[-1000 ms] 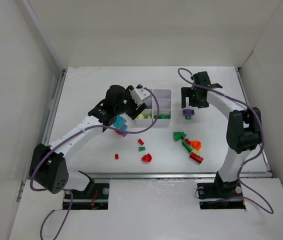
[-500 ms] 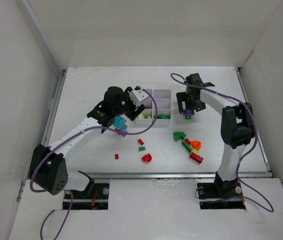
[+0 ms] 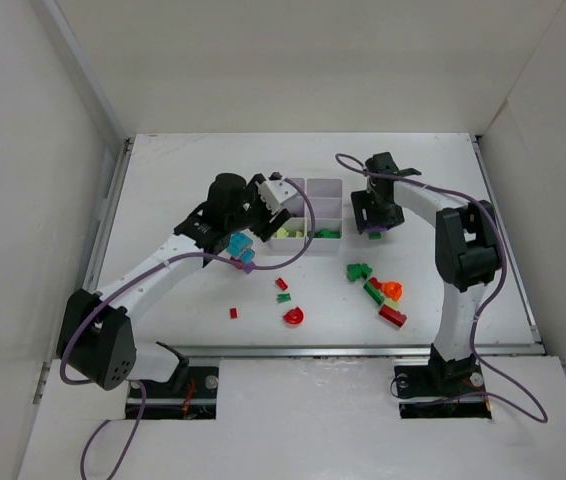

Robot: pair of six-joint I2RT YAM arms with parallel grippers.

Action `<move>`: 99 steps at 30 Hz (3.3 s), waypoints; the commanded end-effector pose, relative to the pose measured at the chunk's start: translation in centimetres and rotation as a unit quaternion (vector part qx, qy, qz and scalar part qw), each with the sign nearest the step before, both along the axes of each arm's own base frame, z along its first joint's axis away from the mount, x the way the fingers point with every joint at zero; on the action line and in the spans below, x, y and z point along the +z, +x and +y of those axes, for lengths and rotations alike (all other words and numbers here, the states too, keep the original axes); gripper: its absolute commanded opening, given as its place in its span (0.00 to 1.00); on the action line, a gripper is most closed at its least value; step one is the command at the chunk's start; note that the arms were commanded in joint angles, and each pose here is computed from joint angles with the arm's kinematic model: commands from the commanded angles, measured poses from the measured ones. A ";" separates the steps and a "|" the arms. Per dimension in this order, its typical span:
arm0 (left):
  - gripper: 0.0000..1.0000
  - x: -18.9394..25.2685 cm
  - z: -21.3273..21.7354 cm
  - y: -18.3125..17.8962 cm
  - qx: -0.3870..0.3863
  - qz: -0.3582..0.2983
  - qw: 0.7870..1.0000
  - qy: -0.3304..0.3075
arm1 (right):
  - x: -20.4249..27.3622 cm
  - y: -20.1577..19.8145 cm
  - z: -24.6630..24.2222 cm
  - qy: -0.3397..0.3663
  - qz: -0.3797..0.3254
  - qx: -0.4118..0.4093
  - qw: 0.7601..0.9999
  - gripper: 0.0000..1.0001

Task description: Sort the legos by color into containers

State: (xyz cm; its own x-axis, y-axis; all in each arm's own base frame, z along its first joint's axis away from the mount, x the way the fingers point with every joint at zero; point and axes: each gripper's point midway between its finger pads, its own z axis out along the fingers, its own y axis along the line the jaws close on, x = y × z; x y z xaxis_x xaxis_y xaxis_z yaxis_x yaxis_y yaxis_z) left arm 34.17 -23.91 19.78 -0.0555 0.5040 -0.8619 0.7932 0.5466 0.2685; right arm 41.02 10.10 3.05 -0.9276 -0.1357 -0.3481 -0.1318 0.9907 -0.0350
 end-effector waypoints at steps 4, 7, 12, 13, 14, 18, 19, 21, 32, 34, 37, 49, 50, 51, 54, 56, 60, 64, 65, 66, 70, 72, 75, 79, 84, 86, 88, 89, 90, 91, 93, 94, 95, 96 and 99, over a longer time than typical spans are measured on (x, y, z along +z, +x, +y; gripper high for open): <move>0.61 2.3 0.1 0.0 -0.004 -0.031 0.999 -0.021 | 0.8 1.5 0.5 0.006 -0.024 0.003 1.000 0.81; 0.61 2.3 0.1 0.0 -0.004 -0.031 0.999 -0.021 | 0.8 1.5 0.5 0.006 -0.024 0.003 1.000 0.75; 0.60 2.7 -0.1 0.0 -0.008 -0.034 0.999 -0.025 | 1.6 1.9 0.6 0.008 -0.034 0.003 0.999 0.34; 0.60 2.5 -0.2 -0.2 -0.017 -0.031 0.999 -0.023 | 1.9 1.7 0.3 0.012 -0.033 0.000 0.999 0.29; 0.60 2.5 -0.3 -0.3 -0.023 -0.033 0.999 -0.021 | 3.0 2.0 0.7 0.021 -0.039 0.003 0.999 0.21; 0.60 3.0 -1.0 -1.1 -0.075 -0.050 0.996 -0.007 | 9.1 2.5 1.4 0.061 -0.093 0.017 0.994 0.11; 0.62 2.9 -1.5 -1.6 -0.106 -0.059 0.993 0.000 | 10.8 2.7 1.7 0.071 -0.112 0.026 0.991 0.09; 0.75 3.7 -2.0 -1.9 -0.136 -0.080 0.988 0.002 | 13.5 2.5 2.7 0.100 -0.140 0.045 0.984 0.07; 1.00 12.0 -6.7 -3.1 -0.240 -0.227 0.941 -0.071 | 29.8 -4.7 11.6 0.385 -0.304 0.250 0.835 0.00; 1.00 14.2 -7.8 -3.8 -0.254 -0.264 0.926 -0.090 | 31.9 -6.5 12.7 0.426 -0.314 0.286 0.799 0.00; 1.00 16.5 -8.5 -3.8 -0.258 -0.310 0.909 -0.103 | 34.5 -7.9 13.3 0.436 -0.337 0.314 0.773 0.00; 1.00 19.1 -10.9 -4.1 -0.269 -0.420 0.863 -0.086 | 36.5 -10.8 14.9 0.456 -0.333 0.351 0.747 0.00; 1.00 19.3 -11.4 -4.2 -0.273 -0.420 0.861 -0.088 | 36.5 -11.1 14.8 0.456 -0.333 0.351 0.747 0.00; 1.00 19.5 -11.3 -4.1 -0.267 -0.420 0.863 -0.091 | 36.5 -11.1 14.8 0.456 -0.333 0.351 0.747 0.00; 1.00 19.5 -11.1 -3.7 -0.255 -0.420 0.867 -0.088 | 36.4 -11.3 14.9 0.455 -0.334 0.349 0.748 0.00; 1.00 20.0 -10.8 -3.7 -0.250 -0.428 0.864 -0.085 | 36.2 -11.2 14.7 0.450 -0.339 0.340 0.753 0.00; 1.00 20.4 -10.2 -4.0 -0.243 -0.445 0.859 -0.077 | 35.4 -11.2 14.7 0.451 -0.331 0.337 0.757 0.00; 1.00 20.9 -10.0 -4.8 -0.252 -0.450 0.853 -0.082 | 35.1 -10.9 14.8 0.451 -0.327 0.336 0.759 0.00; 1.00 20.4 -10.1 -5.0 -0.258 -0.446 0.853 -0.082 | 35.1 -10.9 14.8 0.451 -0.327 0.336 0.759 0.00; 1.00 20.8 -10.0 -5.4 -0.262 -0.450 0.850 -0.085 | 35.1 -10.9 14.8 0.451 -0.327 0.336 0.759 0.00; 0.98 20.7 -10.1 -5.7 -0.272 -0.450 0.846 -0.087 | 35.1 -10.9 14.8 0.451 -0.327 0.336 0.759 0.00; 0.93 20.7 -10.3 -6.0 -0.279 -0.445 0.846 -0.093 | 35.1 -10.9 14.8 0.451 -0.327 0.336 0.759 0.00; 0.85 20.3 -10.5 -6.5 -0.293 -0.433 0.847 -0.098 | 35.0 -10.8 14.7 0.450 -0.329 0.332 0.761 0.00; 0.87 19.2 -10.7 -6.8 -0.307 -0.414 0.852 -0.093 | 35.0 -10.8 14.7 0.450 -0.329 0.332 0.761 0.00; 0.86 19.0 -10.9 -6.7 -0.312 -0.409 0.852 -0.093 | 35.1 -10.8 14.8 0.452 -0.326 0.330 0.762 0.00; 0.82 19.1 -11.0 -6.3 -0.308 -0.410 0.854 -0.092 | 35.1 -10.8 14.8 0.452 -0.326 0.330 0.762 0.00; 0.77 19.6 -11.0 -6.3 -0.307 -0.414 0.852 -0.093 | 34.7 -10.8 14.8 0.453 -0.323 0.328 0.764 0.00; 0.74 19.7 -11.2 -6.2 -0.307 -0.415 0.852 -0.093 | 34.7 -10.8 14.8 0.453 -0.323 0.328 0.764 0.00; 0.71 19.7 -11.2 -6.2 -0.307 -0.415 0.852 -0.093 | 34.7 -11.2 15.1 0.456 -0.318 0.335 0.761 0.00; 0.68 19.7 -11.2 -6.2 -0.307 -0.415 0.852 -0.093 | 34.7 -11.2 15.1 0.456 -0.318 0.335 0.761 0.00; 0.60 19.7 -11.2 -6.2 -0.307 -0.415 0.852 -0.093 | 34.7 -11.2 15.1 0.456 -0.318 0.335 0.761 0.00; 0.58 19.7 -11.2 -6.2 -0.307 -0.415 0.852 -0.093 | 34.7 -11.2 15.1 0.456 -0.318 0.335 0.761 0.00; 0.54 19.7 -11.2 -6.2 -0.307 -0.415 0.852 -0.093 | 34.4 -11.2 15.4 0.458 -0.313 0.337 0.761 0.00; 0.47 19.7 -11.1 -6.0 -0.303 -0.415 0.853 -0.092 | 34.4 -11.2 15.4 0.458 -0.312 0.337 0.761 0.00; 0.33 19.7 -11.1 -5.9 -0.298 -0.408 0.858 -0.095 | 34.4 -11.2 15.4 0.458 -0.312 0.337 0.761 0.00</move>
State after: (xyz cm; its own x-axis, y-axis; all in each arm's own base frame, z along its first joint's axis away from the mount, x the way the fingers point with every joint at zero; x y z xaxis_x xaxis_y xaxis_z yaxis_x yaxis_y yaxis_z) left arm 29.03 -34.90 36.07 0.7961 0.1335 -0.5903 0.5688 0.1682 0.8051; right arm 30.44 24.75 36.10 -0.4257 0.0509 -0.9034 -0.8239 0.3911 0.4102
